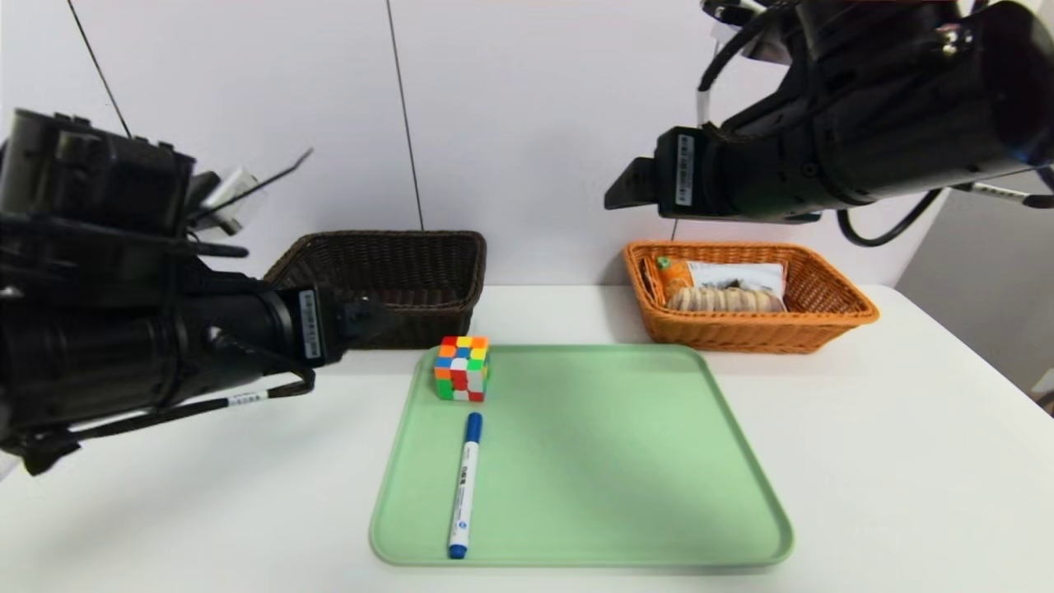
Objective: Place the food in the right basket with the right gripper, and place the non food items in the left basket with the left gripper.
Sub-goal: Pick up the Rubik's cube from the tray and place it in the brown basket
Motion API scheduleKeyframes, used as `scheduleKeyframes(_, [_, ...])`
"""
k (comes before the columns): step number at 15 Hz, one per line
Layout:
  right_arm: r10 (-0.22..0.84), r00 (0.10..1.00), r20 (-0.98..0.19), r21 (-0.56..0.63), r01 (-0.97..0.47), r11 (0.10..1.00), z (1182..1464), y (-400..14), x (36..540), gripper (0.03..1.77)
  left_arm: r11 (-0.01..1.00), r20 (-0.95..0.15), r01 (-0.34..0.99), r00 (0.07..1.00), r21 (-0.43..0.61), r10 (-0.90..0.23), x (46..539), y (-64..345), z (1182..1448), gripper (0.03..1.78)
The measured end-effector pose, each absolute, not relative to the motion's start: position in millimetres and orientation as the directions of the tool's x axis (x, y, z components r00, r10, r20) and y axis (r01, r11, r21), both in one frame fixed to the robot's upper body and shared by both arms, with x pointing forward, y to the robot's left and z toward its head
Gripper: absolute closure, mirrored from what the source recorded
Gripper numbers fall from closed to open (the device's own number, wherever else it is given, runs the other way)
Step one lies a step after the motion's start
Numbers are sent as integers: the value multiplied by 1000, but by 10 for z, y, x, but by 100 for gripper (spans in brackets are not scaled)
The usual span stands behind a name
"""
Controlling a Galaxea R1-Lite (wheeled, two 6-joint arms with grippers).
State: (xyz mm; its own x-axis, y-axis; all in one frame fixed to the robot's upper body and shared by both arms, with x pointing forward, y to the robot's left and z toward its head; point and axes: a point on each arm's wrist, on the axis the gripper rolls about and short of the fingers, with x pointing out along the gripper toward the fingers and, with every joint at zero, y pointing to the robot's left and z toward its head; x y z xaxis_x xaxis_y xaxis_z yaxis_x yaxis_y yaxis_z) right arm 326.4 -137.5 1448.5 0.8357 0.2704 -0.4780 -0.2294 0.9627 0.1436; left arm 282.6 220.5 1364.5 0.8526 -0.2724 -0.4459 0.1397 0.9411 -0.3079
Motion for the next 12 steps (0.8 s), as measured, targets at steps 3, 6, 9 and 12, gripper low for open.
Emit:
scheduleKeyframes(3, [213,812,-544,84,-200,976,14368,-1626,3029,13,925,-399,196,858,-326,-323,2842,2050,13376,12])
scheduleKeyframes(6, [131,821,-556,69,-111,991,14327,-2069,2832,12,932,-435,196,842,-303,-319,2842,2012,13160,12])
scheduleKeyframes(9, [49,822,-568,61,-17,998,14236,-2443,2628,11,932,-438,200,840,-303,-322,2865,1977,12972,12])
scheduleKeyframes(12, [-2,819,-574,58,44,997,14147,-2669,2442,11,934,-367,193,881,-300,-300,2941,1841,12827,12])
